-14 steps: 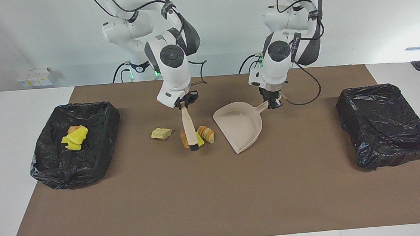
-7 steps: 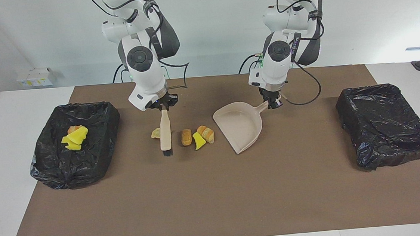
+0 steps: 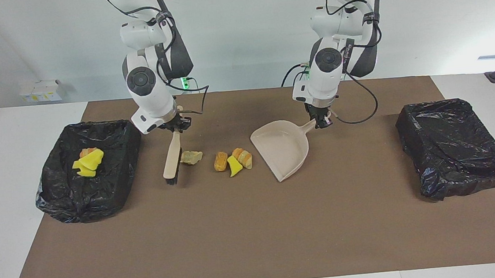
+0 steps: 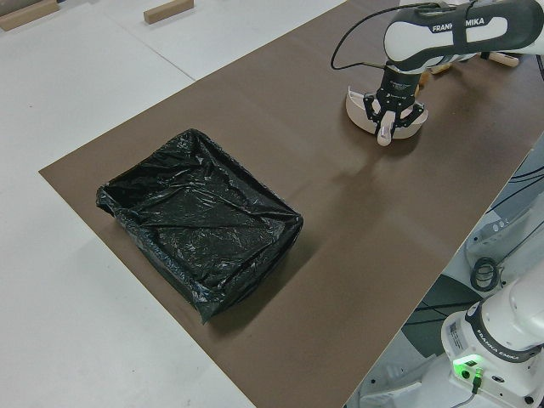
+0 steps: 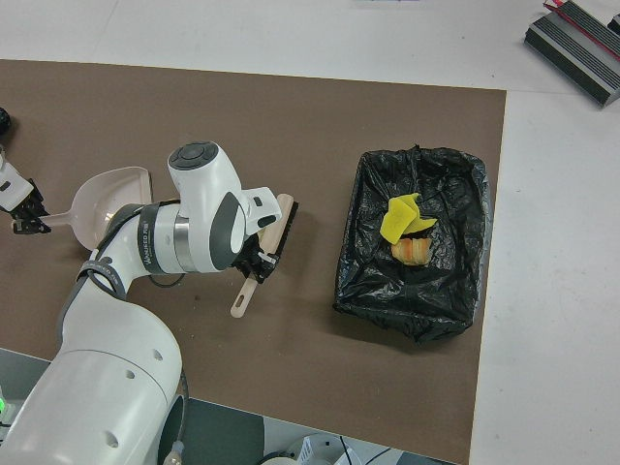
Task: Sweep and dump trash in bin
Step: 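Sweep the scraps toward the dustpan with the brush in the right gripper, then push the scraps into the dustpan with the brush in the right gripper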
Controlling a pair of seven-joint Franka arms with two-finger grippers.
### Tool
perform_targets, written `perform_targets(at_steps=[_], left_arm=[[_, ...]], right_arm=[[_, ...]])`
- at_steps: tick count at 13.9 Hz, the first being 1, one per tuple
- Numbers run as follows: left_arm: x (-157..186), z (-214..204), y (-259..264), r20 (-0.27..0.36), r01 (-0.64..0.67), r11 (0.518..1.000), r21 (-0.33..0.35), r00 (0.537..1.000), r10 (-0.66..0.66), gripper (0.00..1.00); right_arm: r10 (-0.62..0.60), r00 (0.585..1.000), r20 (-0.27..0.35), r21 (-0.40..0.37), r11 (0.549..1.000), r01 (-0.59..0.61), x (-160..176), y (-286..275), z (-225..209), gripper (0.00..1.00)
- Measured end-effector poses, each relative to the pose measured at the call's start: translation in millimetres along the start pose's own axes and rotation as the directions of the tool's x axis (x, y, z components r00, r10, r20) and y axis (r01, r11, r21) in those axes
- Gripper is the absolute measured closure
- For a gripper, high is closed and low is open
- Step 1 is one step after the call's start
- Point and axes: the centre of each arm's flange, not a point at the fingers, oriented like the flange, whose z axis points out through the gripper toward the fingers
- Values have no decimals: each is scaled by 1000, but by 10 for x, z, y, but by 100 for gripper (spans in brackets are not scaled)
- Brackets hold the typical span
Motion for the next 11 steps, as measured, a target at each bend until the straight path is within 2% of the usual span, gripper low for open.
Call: perform_targets(at_steps=[4, 11], left_arm=[[8, 0, 8, -1, -1, 1000, 1, 1000, 1, 69], [10, 1, 10, -1, 1, 1000, 2, 1000, -1, 69]], right_arm=[[-28, 1000, 7, -8, 1000, 28, -15, -130, 134, 75], [-186, 982, 26, -22, 982, 186, 98, -1088, 72, 75]])
